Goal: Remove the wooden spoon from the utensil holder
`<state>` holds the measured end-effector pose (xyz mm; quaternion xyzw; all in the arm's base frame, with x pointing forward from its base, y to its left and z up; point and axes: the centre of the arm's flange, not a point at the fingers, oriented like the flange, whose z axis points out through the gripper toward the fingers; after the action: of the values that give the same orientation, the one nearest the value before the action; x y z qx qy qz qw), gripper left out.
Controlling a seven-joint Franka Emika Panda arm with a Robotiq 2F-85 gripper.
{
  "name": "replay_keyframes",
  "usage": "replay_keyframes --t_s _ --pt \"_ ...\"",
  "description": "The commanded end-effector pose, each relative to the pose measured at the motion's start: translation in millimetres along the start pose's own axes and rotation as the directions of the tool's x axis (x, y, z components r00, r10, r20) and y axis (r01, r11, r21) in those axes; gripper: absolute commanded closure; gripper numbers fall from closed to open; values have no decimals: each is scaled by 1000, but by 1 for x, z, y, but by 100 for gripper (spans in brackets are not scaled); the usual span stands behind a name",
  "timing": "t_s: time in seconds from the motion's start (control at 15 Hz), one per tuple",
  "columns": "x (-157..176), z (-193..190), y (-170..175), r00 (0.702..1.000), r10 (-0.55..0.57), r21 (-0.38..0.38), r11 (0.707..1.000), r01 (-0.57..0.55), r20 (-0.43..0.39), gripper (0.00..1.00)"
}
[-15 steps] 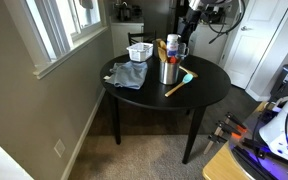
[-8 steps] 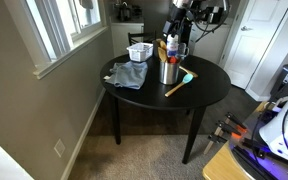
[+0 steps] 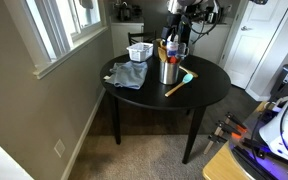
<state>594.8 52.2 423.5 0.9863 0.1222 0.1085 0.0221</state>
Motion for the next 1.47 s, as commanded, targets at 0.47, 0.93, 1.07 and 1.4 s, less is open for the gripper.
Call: replay_keyframes --t_s 0.47,0.93,1.07,1.4 --pt "10 1 6 1000 6 -6 1000 -6 7 33" --pt "8 1 5 1000 3 0 1000 -3 4 79" --pt "7 1 5 1000 -1 3 1000 1 0 91" --pt "5 0 0 1000 -27 8 1000 27 -11 96"
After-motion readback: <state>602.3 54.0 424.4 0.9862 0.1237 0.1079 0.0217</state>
